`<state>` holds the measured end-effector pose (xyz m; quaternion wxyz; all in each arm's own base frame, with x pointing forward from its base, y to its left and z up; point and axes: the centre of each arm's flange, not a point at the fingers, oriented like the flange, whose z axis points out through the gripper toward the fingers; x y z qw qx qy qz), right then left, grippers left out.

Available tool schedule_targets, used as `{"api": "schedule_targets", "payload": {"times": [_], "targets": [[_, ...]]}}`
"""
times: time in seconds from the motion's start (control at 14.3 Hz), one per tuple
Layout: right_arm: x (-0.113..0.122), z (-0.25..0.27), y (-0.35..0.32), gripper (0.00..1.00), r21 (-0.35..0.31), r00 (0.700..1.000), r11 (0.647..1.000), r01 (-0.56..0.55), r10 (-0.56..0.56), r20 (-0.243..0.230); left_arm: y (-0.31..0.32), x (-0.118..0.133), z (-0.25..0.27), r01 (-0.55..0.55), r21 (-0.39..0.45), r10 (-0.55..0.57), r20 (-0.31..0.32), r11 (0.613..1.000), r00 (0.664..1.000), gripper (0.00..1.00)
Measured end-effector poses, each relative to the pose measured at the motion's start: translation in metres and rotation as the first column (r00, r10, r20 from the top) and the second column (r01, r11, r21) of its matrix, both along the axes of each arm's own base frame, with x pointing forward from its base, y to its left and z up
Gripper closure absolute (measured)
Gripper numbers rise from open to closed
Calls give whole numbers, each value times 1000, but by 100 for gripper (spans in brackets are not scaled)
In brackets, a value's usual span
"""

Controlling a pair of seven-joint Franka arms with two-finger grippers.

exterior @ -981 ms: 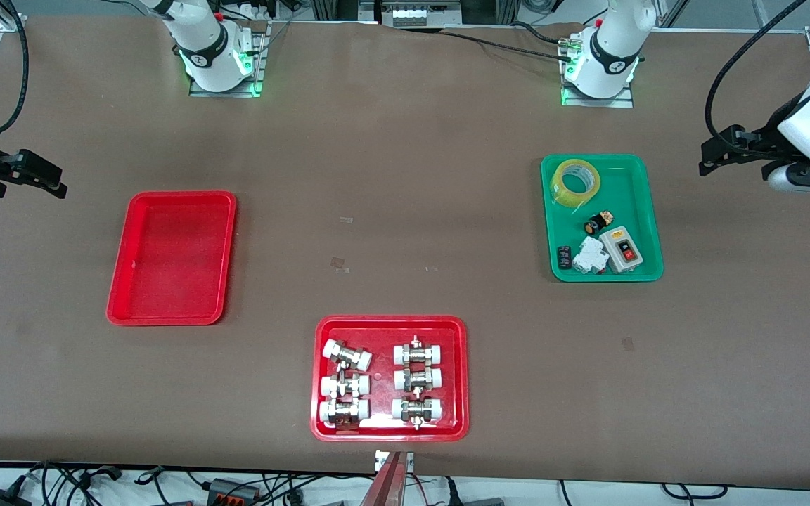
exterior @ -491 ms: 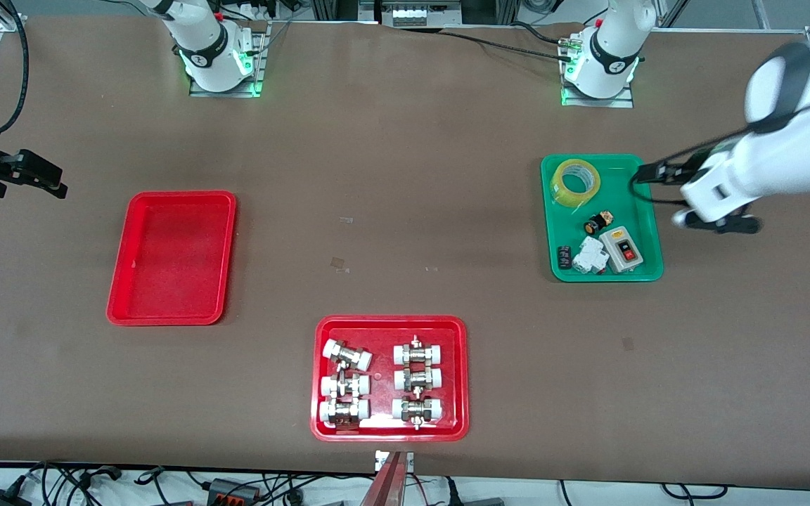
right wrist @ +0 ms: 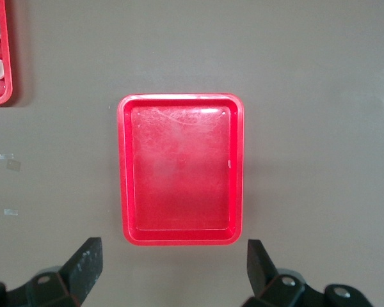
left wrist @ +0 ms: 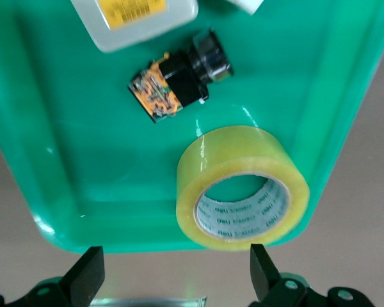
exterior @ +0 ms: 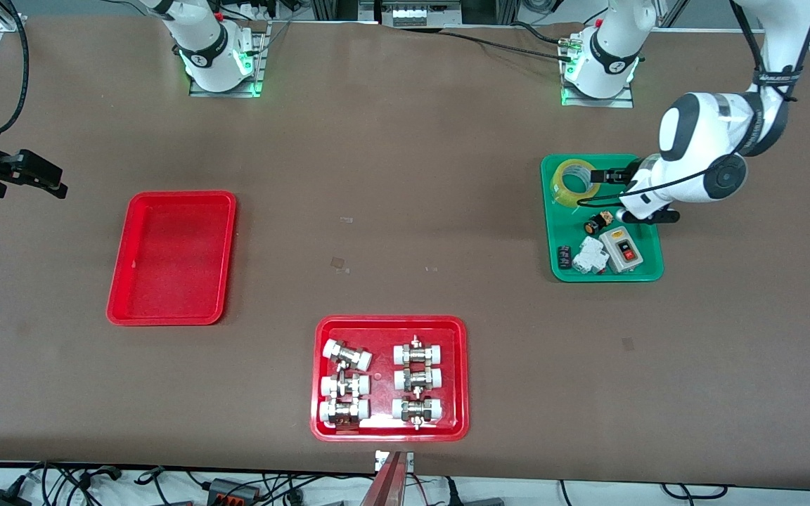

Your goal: Left arm passes tape to right arm into tray

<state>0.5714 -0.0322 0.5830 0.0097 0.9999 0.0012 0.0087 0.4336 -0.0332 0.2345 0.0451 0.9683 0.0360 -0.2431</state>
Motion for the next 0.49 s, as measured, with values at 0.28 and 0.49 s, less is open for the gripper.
{"api": "schedule_targets", "payload": {"times": [0.28, 0.49], "targets": [[0, 0, 0, 0, 0, 1000, 1000, 0, 0, 0, 0, -19, -39, -41, -8, 41, -24, 999, 999, 2], [0, 0, 0, 0, 0, 1000, 1000, 0, 0, 0, -2, -21, -46, -77, -25, 76, -38, 997, 996, 24]]}}
